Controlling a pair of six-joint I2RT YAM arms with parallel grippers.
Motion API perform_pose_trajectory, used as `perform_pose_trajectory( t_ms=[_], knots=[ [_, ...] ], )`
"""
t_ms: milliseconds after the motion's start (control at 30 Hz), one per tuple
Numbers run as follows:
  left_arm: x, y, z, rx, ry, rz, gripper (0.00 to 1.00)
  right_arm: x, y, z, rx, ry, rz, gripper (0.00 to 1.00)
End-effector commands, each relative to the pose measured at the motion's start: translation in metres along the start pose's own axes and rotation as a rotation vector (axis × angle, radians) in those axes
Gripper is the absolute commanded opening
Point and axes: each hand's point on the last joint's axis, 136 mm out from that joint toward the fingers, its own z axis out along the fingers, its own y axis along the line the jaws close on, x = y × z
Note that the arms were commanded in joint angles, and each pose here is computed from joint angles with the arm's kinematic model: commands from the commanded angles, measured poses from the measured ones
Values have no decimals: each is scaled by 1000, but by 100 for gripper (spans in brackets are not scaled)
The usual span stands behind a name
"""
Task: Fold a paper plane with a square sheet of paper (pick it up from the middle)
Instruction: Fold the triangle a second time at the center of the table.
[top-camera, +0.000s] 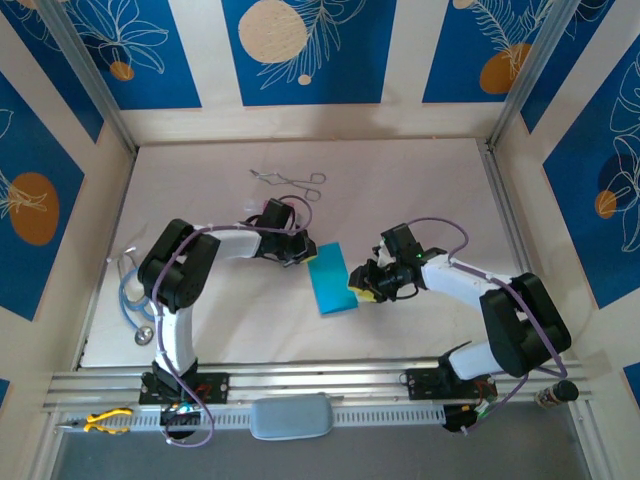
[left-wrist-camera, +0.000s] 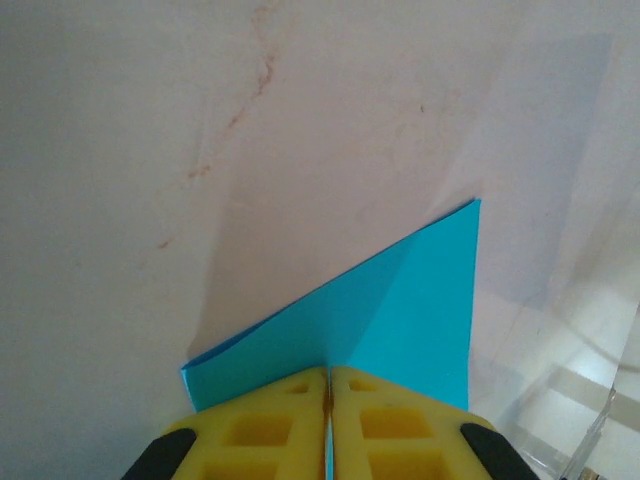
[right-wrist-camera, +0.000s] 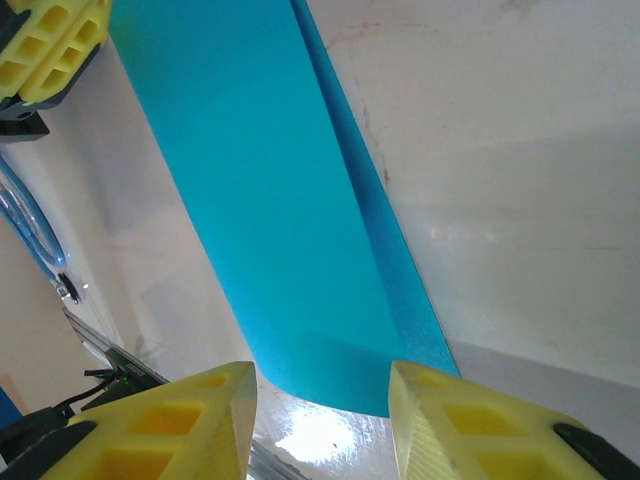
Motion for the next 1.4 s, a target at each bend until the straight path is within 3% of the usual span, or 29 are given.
perform_pose_trajectory(
  t_ms=[0,367,633,800,1367],
  knots=[
    [6,22,4,-38,22,-15,11,8,-8,8,17,47,31,41],
    [5,22,5,-28,25,-12,11,7,-4,21,17,91,26,43],
    [6,16,7,0,43,7,11,-5,16,17,-109,73,-59,34],
    [4,10,7,17,49,22,11,-15,28,13,-237,85,-105,33],
    [-7,-9,13,79,63,76,12,-27,28,28,-306,144,-83,33]
  ],
)
